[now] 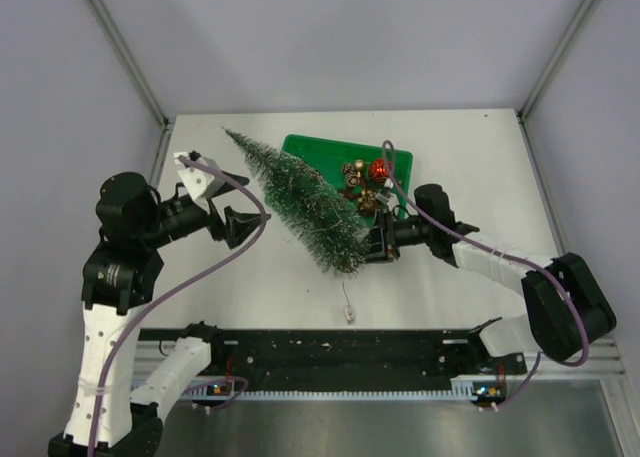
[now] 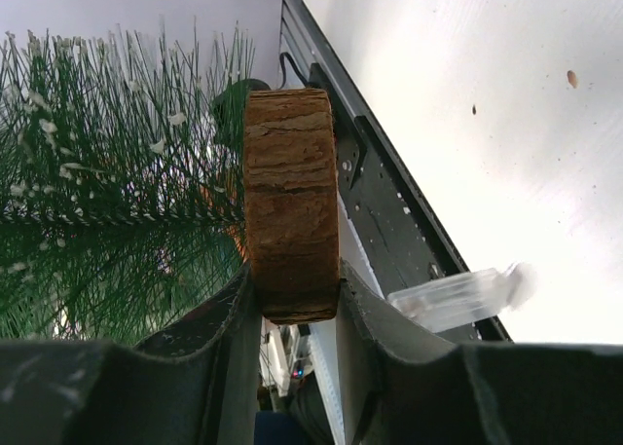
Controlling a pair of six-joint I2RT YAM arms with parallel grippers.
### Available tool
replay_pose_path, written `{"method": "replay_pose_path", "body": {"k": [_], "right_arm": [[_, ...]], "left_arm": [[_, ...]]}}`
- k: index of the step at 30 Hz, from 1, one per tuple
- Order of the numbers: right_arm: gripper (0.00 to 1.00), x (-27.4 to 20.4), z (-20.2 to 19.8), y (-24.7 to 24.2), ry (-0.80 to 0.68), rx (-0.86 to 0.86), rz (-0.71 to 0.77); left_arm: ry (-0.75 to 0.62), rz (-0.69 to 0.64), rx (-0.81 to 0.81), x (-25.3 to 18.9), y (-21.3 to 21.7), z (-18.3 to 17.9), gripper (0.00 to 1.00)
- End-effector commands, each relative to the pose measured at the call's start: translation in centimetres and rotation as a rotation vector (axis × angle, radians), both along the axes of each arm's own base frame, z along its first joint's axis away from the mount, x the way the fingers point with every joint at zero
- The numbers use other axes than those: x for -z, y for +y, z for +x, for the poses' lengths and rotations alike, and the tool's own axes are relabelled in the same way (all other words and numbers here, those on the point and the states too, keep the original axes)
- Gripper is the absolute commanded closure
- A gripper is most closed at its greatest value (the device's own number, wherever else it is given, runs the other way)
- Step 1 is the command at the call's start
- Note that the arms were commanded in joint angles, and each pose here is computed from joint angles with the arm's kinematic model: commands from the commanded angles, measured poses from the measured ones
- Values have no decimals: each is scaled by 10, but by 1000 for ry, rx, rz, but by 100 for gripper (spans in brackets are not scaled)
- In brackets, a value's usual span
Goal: Decorate the small christmas tree
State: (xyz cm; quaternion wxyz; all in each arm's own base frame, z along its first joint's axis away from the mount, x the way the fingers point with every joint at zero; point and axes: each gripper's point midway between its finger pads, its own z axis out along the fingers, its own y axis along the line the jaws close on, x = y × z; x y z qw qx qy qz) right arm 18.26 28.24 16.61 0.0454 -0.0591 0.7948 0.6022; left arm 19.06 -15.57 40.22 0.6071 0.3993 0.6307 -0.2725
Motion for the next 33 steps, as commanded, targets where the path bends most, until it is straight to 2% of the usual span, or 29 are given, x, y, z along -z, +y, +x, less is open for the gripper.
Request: {"method": "replay_pose_path", "body": {"k": [1, 5, 10, 13, 18, 19, 21, 22, 27, 30, 31, 33], "right_arm": [[100, -13, -2, 20, -70, -73, 64], [100, 2, 1, 35, -44, -80, 29], [100, 7, 10, 47, -27, -71, 39], [100, 10, 10, 58, -24, -97, 34], [100, 8, 11, 75, -37, -133, 41], [100, 10, 12, 77, -37, -134, 38], [92, 12, 13, 79, -31, -130, 34], [90, 13, 14, 80, -32, -127, 32], [70, 16, 17, 80, -30, -115, 16], [55, 22, 22, 78, -22, -94, -18], [44, 25, 23, 76, -18, -88, -32], [37, 29, 27, 70, -10, -71, -59]], "left_arm": [[11, -99, 64, -20, -7, 2, 19], [57, -154, 141, -26, -12, -2, 23], [130, -155, 211, -8, -10, -6, 30], [144, -162, 204, 1, -3, -3, 39], [170, -173, 225, 10, 1, -4, 64], [172, -175, 228, 11, 2, -5, 71], [182, -179, 227, 14, 4, -4, 93], [184, -180, 216, 16, 5, -2, 100], [169, -177, 176, 24, 10, 0, 100], [152, -171, 131, 32, 13, 2, 100], [141, -165, 114, 34, 14, 2, 100], [129, -153, 64, 38, 18, 5, 100]]}}
